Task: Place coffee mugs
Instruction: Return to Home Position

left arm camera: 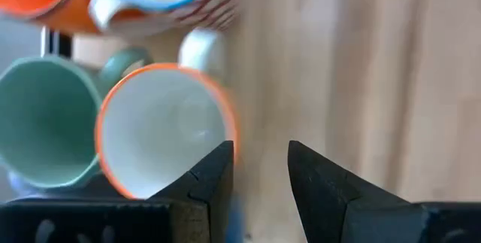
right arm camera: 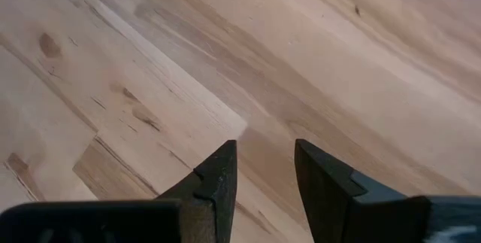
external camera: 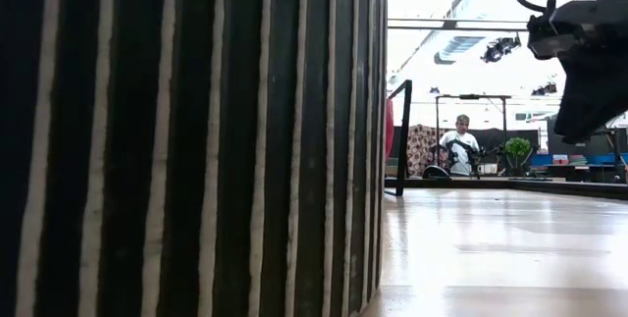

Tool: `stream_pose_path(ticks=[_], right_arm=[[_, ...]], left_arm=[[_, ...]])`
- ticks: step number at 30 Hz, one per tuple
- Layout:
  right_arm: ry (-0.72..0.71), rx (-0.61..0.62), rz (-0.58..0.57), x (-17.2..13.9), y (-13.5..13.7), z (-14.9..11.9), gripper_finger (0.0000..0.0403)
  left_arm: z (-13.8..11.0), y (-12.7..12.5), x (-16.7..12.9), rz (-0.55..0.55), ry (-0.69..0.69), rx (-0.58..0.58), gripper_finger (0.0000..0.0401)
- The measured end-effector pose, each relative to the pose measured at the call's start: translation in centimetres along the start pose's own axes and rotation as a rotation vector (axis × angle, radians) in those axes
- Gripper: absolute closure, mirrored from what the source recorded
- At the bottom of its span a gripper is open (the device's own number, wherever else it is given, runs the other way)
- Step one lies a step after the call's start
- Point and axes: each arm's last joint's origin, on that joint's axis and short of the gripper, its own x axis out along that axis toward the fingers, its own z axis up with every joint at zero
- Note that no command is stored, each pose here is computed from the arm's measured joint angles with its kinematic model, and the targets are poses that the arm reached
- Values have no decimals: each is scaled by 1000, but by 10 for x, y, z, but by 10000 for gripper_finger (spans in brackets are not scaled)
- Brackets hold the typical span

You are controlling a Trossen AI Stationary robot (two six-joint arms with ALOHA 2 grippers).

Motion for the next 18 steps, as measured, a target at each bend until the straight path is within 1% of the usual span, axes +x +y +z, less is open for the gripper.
stream_pose_path(ticks=[2,5,7,8,10,14,18], right_arm=[[-36,-39,35,0,4,2,289],[-97,-140,87,-1,11,4,289],[-113,-213,114,-1,14,5,289],[-116,-227,127,-1,15,5,289],[-119,-237,143,-2,17,6,289],[-113,-238,146,-2,17,6,289],[-71,-242,162,-2,18,4,289]], left_arm=[[-2,-8,-13,-29,-43,16,283],[-6,-23,-32,-90,-108,23,283],[-11,-34,-43,-137,-129,46,283],[-14,-41,-49,-154,-133,55,283],[-22,-51,-59,-177,-115,54,283],[-40,-72,-79,-217,-81,5,283],[-52,-94,-97,-267,-110,-26,283]])
